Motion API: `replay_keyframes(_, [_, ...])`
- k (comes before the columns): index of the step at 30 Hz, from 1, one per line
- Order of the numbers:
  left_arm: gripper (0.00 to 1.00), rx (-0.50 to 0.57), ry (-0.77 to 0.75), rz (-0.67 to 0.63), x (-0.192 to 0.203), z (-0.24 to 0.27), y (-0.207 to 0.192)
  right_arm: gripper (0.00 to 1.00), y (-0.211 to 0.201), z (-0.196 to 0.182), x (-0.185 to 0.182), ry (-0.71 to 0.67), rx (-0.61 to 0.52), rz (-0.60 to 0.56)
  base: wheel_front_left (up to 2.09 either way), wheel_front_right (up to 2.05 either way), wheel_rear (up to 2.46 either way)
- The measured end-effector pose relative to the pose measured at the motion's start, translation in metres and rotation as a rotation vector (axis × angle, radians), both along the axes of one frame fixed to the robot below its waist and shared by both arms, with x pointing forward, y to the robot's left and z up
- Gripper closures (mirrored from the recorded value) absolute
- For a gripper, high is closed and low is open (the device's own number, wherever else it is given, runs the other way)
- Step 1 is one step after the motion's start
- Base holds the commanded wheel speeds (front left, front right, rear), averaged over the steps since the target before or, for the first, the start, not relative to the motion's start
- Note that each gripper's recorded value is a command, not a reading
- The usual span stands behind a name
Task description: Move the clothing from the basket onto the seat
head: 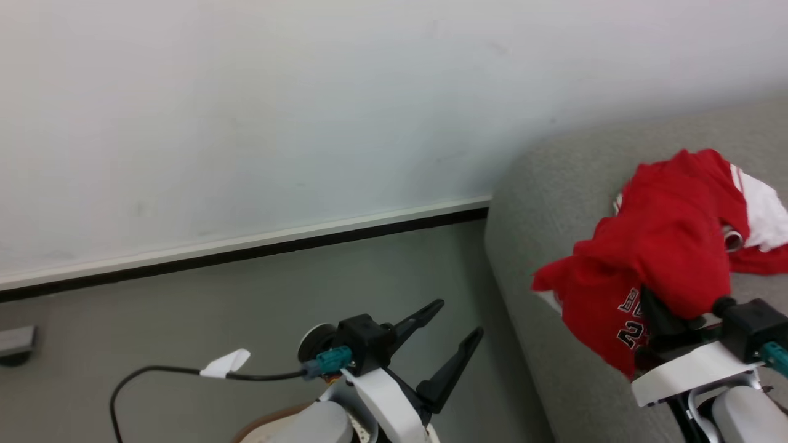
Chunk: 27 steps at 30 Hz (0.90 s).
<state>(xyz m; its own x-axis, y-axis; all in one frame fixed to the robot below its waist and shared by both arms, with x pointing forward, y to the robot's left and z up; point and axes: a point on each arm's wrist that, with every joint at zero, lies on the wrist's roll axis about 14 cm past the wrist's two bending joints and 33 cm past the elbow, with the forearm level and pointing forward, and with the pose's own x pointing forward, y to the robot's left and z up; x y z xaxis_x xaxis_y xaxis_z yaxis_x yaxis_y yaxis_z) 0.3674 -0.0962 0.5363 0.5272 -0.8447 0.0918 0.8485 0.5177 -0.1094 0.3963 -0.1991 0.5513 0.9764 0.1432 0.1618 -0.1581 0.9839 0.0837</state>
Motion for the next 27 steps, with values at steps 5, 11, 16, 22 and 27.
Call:
replay_keyframes(5, [0.0,0.024,-0.025,-0.069,-0.005,-0.005,-0.02,1.0,-0.041,0.016,-0.014,-0.049,0.001,-0.119,0.0,0.0,0.0])
replay_keyframes(11, [0.0,0.035,-0.032,-0.134,-0.012,-0.011,-0.04,1.0,-0.079,0.022,-0.039,-0.07,-0.005,-0.235,0.0,0.0,0.0])
replay_keyframes(16, [0.0,0.034,-0.032,-0.167,-0.013,-0.015,-0.052,1.0,-0.095,0.022,-0.051,-0.071,-0.004,-0.293,0.0,0.0,0.0])
replay_keyframes(22, [0.0,0.026,-0.022,-0.184,-0.012,-0.02,-0.059,1.0,-0.103,0.022,-0.052,-0.069,-0.008,-0.319,0.0,0.0,0.0])
replay_keyframes(27, [0.0,0.027,-0.017,-0.185,-0.008,-0.026,-0.059,1.0,-0.112,0.035,-0.043,-0.1,-0.026,-0.329,0.0,0.0,0.0])
